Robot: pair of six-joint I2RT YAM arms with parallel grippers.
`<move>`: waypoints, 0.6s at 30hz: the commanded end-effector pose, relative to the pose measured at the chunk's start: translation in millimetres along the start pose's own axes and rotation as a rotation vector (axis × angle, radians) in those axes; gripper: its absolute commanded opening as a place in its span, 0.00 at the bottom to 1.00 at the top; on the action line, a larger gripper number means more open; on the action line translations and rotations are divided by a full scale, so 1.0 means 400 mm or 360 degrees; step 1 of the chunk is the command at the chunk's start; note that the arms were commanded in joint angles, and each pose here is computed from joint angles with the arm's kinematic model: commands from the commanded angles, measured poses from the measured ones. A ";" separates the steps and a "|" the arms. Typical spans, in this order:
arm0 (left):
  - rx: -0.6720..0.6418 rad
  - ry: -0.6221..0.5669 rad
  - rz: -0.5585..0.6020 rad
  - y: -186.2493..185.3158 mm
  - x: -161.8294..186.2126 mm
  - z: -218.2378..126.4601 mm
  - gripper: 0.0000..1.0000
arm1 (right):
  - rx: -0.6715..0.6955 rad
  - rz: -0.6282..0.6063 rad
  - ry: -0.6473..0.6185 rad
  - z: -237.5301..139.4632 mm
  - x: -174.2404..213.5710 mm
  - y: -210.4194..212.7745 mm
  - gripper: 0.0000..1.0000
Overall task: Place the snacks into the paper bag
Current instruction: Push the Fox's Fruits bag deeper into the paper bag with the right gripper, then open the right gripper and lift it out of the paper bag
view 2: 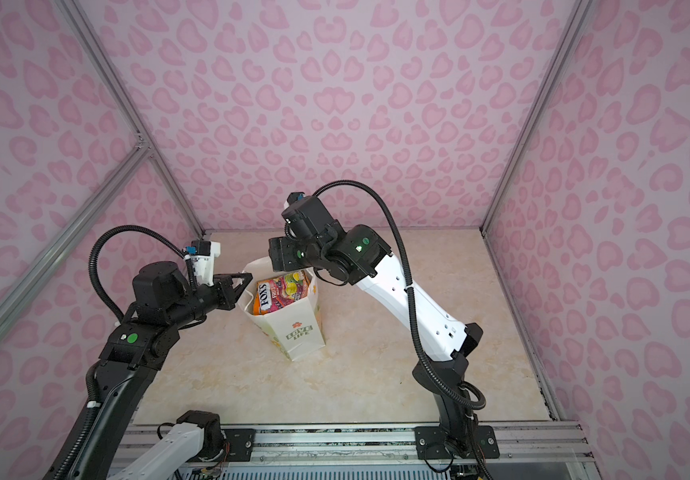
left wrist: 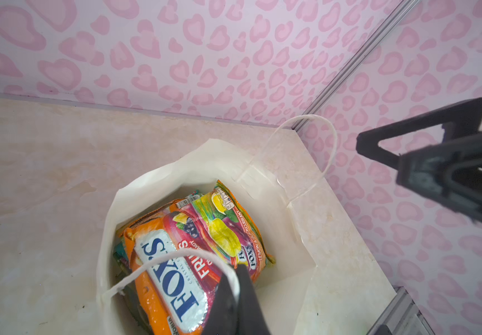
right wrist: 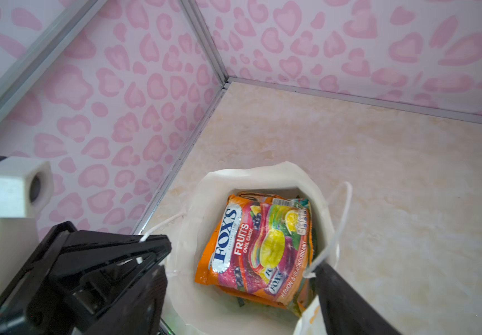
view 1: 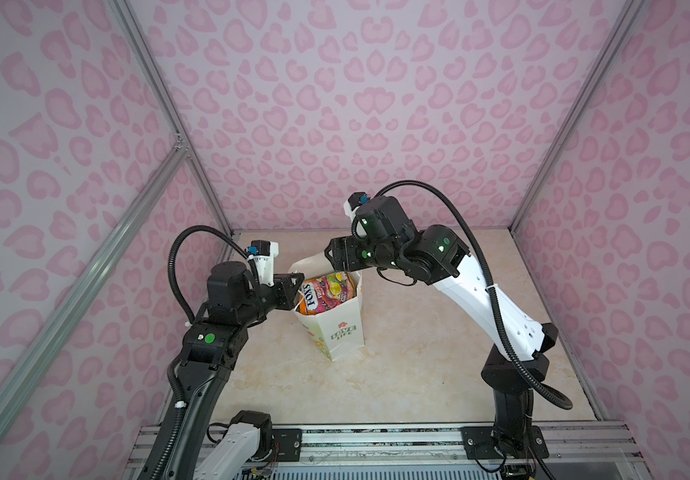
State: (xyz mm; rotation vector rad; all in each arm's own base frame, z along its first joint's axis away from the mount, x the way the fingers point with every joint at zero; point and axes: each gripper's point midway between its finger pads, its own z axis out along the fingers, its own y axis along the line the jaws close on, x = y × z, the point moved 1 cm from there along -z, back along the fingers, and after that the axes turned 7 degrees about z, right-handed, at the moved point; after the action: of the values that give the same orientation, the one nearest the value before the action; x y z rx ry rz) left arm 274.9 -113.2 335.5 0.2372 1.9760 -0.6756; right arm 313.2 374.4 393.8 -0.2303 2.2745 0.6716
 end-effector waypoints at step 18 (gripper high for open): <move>-0.0064 -0.0043 0.0048 0.020 -0.009 0.003 0.04 | 0.0043 0.0042 0.0182 0.168 0.044 -0.064 0.04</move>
State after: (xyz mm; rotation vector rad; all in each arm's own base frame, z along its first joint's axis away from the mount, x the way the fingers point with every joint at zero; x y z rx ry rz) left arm 277.9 -109.6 331.4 0.2252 1.9803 -0.6459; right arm 350.8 373.3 329.2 -0.1801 2.4149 0.5592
